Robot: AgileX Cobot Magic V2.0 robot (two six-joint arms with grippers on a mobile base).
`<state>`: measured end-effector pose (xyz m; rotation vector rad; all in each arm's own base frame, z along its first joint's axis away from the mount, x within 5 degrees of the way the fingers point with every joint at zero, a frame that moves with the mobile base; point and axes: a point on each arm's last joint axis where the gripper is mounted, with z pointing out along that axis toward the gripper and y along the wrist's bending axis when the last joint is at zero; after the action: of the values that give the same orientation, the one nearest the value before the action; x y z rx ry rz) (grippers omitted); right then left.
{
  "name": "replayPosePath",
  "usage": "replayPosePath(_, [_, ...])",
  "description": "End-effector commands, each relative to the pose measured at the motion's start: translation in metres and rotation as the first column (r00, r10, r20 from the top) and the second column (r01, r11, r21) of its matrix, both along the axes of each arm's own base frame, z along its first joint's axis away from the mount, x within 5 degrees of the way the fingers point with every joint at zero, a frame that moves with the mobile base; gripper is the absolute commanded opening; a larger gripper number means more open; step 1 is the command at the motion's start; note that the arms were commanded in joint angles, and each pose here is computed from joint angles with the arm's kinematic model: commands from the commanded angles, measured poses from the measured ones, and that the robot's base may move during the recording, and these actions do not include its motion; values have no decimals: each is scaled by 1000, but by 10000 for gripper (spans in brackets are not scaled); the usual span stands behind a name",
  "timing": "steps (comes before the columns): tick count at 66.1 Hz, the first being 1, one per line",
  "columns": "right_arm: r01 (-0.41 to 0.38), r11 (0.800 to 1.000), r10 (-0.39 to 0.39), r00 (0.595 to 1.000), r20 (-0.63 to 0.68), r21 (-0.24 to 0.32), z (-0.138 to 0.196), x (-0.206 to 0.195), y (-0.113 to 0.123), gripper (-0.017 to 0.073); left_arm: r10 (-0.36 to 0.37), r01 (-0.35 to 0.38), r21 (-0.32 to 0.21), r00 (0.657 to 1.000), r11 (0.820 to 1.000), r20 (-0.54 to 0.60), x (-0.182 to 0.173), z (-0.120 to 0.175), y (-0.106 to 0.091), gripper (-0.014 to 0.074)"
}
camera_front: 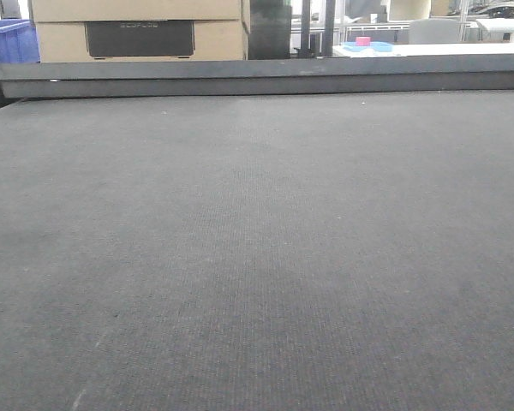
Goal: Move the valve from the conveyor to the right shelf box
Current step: 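Lower both open grippers toward the white ball valve on the conveyor, then center both grippers around the valve body below its T-handle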
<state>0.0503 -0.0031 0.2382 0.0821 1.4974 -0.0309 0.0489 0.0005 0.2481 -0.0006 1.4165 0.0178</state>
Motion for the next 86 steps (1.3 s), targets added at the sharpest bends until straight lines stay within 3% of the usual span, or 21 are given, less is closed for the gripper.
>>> replayPosePath(1, [-12, 1000, 12, 999, 38, -7, 31, -10, 2, -162, 3, -3, -2, 999, 1000, -33, -10, 23, 0, -111])
replayPosePath(12, [-36, 999, 36, 991, -125, 3, 67, -7, 4, -162, 0, 0, -3, 987, 1000, -158, -13, 70, 0, -111])
replayPosePath(21, [-54, 998, 60, 935, -349, 25, 95, 16, 4, -162, -3, 1, -5, 949, 1000, -316, 6, 107, 0, -111])
replayPosePath(27, [-59, 997, 71, 880, -469, 41, 107, 39, 2, -162, -5, 2, -7, 890, 1000, -457, 27, 123, 0, -111])
replayPosePath(32, [-61, 997, 83, 817, -570, 56, 114, 61, 1, -162, -7, 2, -9, 821, 1000, -571, 48, 133, 0, -111])
replayPosePath(40, [-63, 995, 104, 682, -724, 82, 118, 97, -1, -162, -4, 0, -6, 711, 1000, -704, 90, 141, 1, -111])
replayPosePath(48, [-58, 994, 105, 604, -790, 87, 119, 130, -4, -162, -5, -1, -7, 635, 1000, -773, 121, 143, 2, -111])
replayPosePath(53, [-57, 993, 116, 521, -846, 101, 115, 142, -5, -162, -6, -1, -8, 577, 1000, -817, 142, 139, 2, -111])
replayPosePath(64, [-51, 992, 125, 423, -898, 114, 107, 167, -7, -162, -11, -2, -13, 439, 1000, -898, 179, 126, 3, -111])
replayPosePath(72, [-46, 992, 127, 344, -930, 119, 101, 184, -9, -162, -14, -2, -16, 376, 1000, -926, 196, 113, 3, -111])
replayPosePath(78, [-44, 995, 101, 298, -949, 92, 95, 195, -12, -152, -16, -3, -18, 334, 1000, -942, 206, 102, 3, -111])
replayPosePath(86, [-40, 996, 91, 237, -967, 84, 82, 205, -15, 25, -17, -4, -19, 302, 1000, -953, 213, 93, 3, -111])
